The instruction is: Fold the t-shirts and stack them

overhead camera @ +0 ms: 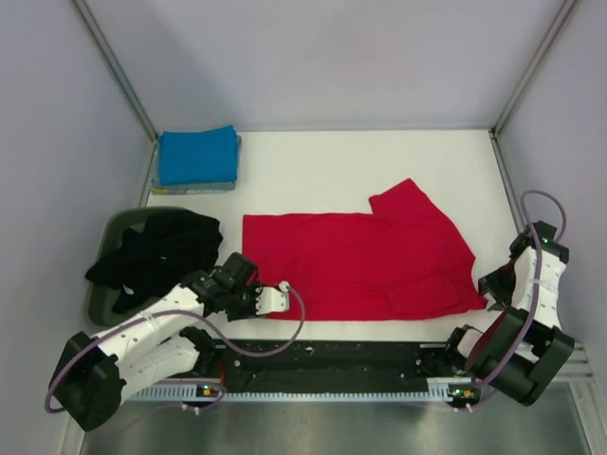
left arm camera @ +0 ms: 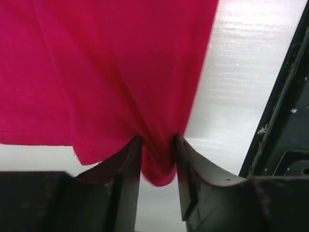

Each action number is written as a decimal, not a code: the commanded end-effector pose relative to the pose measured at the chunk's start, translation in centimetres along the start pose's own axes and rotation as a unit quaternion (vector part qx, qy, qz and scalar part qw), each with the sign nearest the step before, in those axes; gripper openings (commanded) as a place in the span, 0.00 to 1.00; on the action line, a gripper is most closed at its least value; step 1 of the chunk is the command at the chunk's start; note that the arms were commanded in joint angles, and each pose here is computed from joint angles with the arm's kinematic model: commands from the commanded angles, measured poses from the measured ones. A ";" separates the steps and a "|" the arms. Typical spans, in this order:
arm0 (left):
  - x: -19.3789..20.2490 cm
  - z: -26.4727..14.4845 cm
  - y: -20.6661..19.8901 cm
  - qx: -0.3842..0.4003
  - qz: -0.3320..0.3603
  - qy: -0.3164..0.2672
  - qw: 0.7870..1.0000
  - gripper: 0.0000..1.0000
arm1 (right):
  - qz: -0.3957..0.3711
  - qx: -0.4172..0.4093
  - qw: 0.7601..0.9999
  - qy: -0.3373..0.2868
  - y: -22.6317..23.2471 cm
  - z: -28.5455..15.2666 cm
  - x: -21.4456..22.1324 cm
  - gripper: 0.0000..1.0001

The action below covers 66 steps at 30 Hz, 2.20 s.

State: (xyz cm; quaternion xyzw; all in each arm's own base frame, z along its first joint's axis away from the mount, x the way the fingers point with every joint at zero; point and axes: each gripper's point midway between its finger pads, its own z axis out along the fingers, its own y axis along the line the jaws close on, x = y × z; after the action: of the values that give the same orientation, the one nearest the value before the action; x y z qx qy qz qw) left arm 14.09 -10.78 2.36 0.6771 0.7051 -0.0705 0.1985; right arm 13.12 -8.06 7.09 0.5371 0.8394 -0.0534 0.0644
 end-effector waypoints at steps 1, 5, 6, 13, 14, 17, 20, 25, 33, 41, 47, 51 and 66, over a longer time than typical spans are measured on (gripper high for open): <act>0.4 -0.6 0.1 0.004 0.019 0.019 1.000 0.54 | 0.044 0.038 0.997 -0.043 -1.4 -1.3 -2.4 0.63; -2.4 -3.6 2.3 -0.037 0.002 -0.015 0.999 0.73 | 0.051 0.035 0.992 -0.106 -0.9 -3.6 -6.2 0.75; -3.5 -4.5 3.3 -0.054 0.002 -0.030 0.998 0.77 | 0.046 0.020 0.992 -0.119 -0.2 -4.4 -7.2 0.76; -9.9 -7.9 10.5 -0.121 -0.105 -0.102 0.982 0.87 | -0.113 -0.171 0.955 -0.214 10.9 -10.4 -11.8 0.87; -10.2 -7.7 11.6 -0.121 -0.124 -0.097 0.980 0.86 | -0.151 -0.191 0.943 -0.227 12.9 -11.1 -11.7 0.87; -11.0 -7.4 15.2 -0.108 -0.180 -0.104 0.972 0.80 | -0.241 -0.246 0.909 -0.235 18.7 -12.6 -11.2 0.87; -9.9 -6.8 19.7 -0.099 -0.268 -0.093 0.954 0.69 | -0.312 -0.264 0.883 -0.232 23.3 -12.7 -10.7 0.87; -7.1 -4.7 25.6 -0.129 -0.346 -0.056 0.928 0.65 | -0.401 -0.272 0.851 -0.201 29.9 -10.1 -9.7 0.80; -3.4 -1.6 28.0 -0.103 -0.382 -0.005 0.918 0.74 | -0.462 -0.265 0.831 -0.161 38.7 -3.7 -9.4 0.73; 0.1 0.8 28.3 -0.090 -0.409 0.025 0.908 0.74 | -0.526 -0.234 0.806 -0.139 42.6 1.6 -6.1 0.69; 1.7 2.2 28.8 -0.083 -0.420 0.034 0.903 0.74 | -0.541 -0.190 0.811 -0.116 41.8 4.8 -4.6 0.53; 1.4 2.7 29.5 -0.079 -0.419 0.021 0.904 0.73 | -0.542 -0.187 0.812 -0.114 41.7 5.1 -4.4 0.23; 2.4 3.5 28.0 -0.033 -0.412 0.046 0.909 0.56 | -0.536 -0.261 0.792 -0.131 41.8 -1.9 -3.7 0.00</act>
State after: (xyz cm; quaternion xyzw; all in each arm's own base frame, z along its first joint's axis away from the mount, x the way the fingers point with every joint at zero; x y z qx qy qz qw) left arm 42.61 -7.95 3.13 0.3129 0.9326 -0.0802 0.1607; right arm 52.84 5.34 3.41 -0.0394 0.9707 0.0512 0.2313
